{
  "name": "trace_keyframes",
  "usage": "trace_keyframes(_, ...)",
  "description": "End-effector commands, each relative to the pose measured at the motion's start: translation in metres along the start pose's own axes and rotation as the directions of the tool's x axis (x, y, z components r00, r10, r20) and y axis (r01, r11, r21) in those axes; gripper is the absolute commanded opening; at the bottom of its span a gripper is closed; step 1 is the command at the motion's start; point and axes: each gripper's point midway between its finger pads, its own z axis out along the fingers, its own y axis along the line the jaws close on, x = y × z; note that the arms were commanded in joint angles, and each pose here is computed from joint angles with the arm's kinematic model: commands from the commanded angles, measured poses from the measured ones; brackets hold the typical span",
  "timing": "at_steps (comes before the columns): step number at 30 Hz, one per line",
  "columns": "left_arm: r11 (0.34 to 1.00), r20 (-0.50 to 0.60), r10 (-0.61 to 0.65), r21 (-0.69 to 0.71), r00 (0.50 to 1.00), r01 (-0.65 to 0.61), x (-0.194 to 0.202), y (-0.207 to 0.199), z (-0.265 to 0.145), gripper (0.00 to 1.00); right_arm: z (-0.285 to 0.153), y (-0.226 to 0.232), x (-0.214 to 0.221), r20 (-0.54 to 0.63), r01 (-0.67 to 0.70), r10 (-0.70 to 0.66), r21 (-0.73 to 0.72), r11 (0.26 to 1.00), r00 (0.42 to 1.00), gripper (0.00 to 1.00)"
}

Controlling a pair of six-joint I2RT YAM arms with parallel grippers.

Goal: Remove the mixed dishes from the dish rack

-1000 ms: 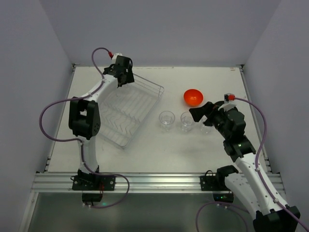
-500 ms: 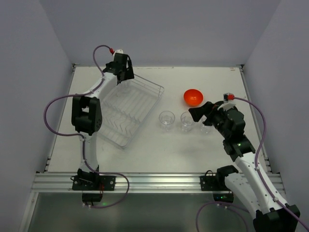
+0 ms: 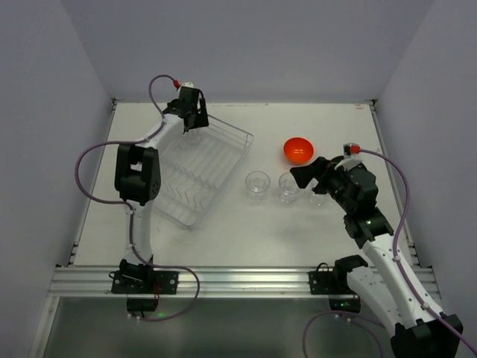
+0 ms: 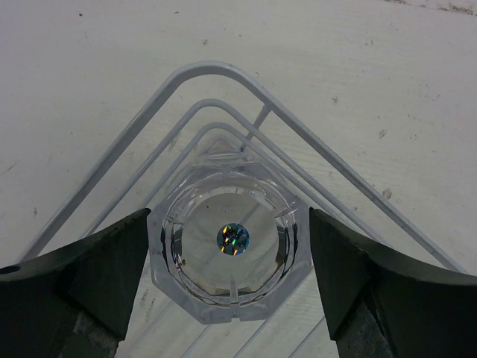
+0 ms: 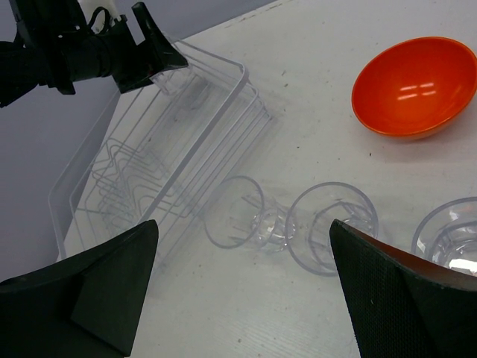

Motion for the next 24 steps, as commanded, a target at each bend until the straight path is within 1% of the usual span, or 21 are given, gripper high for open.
trace_keyframes(1, 1.000, 0.045, 0.012, -0.019, 0.999, -0.011, -0.014, 0.002, -0.001, 0.88, 0.001, 0.010, -0.016, 0.051, 0.030, -0.028, -0.038, 0.999, 0.998, 0.99)
trace_keyframes(3, 1.000, 0.047, 0.015, -0.024, 0.999, -0.014, -0.013, 0.003, 0.000, 0.85, 0.000, 0.010, -0.016, 0.051, 0.030, -0.028, -0.038, 0.999, 0.998, 0.99)
trace_keyframes(4, 1.000, 0.046, 0.018, -0.024, 0.999, -0.017, -0.013, 0.003, 0.000, 0.78, 0.000, 0.011, -0.016, 0.052, 0.030, -0.028, -0.039, 0.999, 0.998, 0.99)
trace_keyframes(6, 1.000, 0.051, 0.018, -0.013, 0.999, -0.017, -0.015, 0.001, -0.002, 0.74, 0.000, 0.011, -0.016, 0.050, 0.030, -0.028, -0.039, 0.999, 0.998, 0.99)
trace_keyframes(7, 1.000, 0.057, 0.017, -0.010, 0.998, -0.017, -0.017, 0.000, -0.003, 0.67, 0.001, 0.010, -0.015, 0.048, 0.029, -0.028, -0.038, 0.999, 0.998, 0.99)
trace_keyframes(9, 1.000, 0.066, 0.014, 0.006, 0.998, -0.015, -0.021, -0.003, -0.006, 0.58, 0.001, 0.010, -0.015, 0.049, 0.031, -0.029, -0.038, 0.999, 0.998, 0.99)
trace_keyframes(11, 1.000, 0.080, 0.012, 0.018, 0.997, -0.014, -0.028, -0.005, -0.013, 0.44, 0.000, 0.011, -0.016, 0.052, 0.032, -0.030, -0.040, 0.999, 0.998, 0.99)
trace_keyframes(12, 1.000, 0.090, 0.012, 0.015, 0.996, -0.014, -0.030, -0.006, -0.016, 0.33, 0.001, 0.010, -0.016, 0.050, 0.033, -0.031, -0.039, 0.999, 0.998, 0.99)
trace_keyframes(15, 1.000, 0.129, 0.008, 0.021, 0.992, -0.011, -0.043, -0.011, -0.034, 0.20, 0.000, 0.010, -0.016, 0.052, 0.034, -0.032, -0.040, 0.999, 0.998, 0.99)
trace_keyframes(16, 0.999, 0.150, 0.002, 0.032, 0.989, -0.007, -0.052, -0.014, -0.046, 0.10, 0.000, 0.011, -0.016, 0.051, 0.034, -0.032, -0.041, 0.999, 0.998, 0.99)
trace_keyframes(18, 0.999, 0.172, -0.004, 0.040, 0.985, -0.003, -0.058, -0.019, -0.061, 0.04, 0.000, 0.011, -0.016, 0.052, 0.034, -0.032, -0.040, 0.999, 0.998, 0.99)
trace_keyframes(19, 0.999, 0.190, -0.018, 0.052, 0.982, 0.008, -0.063, -0.020, -0.075, 0.00, 0.000, 0.011, -0.016, 0.051, 0.034, -0.032, -0.041, 0.999, 0.998, 0.99)
trace_keyframes(21, 0.998, 0.220, -0.031, 0.066, 0.975, 0.017, -0.070, -0.025, -0.091, 0.00, 0.000, 0.011, -0.016, 0.053, 0.035, -0.033, -0.041, 0.999, 0.998, 0.99)
trace_keyframes(22, 0.998, 0.245, -0.038, 0.065, 0.969, 0.022, -0.074, -0.022, -0.107, 0.00, 0.000, 0.010, -0.016, 0.054, 0.035, -0.033, -0.039, 0.999, 0.998, 0.99)
trace_keyframes(24, 0.997, 0.284, -0.031, 0.078, 0.958, 0.009, -0.080, -0.030, -0.126, 0.00, 0.000, 0.010, -0.016, 0.054, 0.035, -0.033, -0.039, 0.999, 0.998, 0.99)
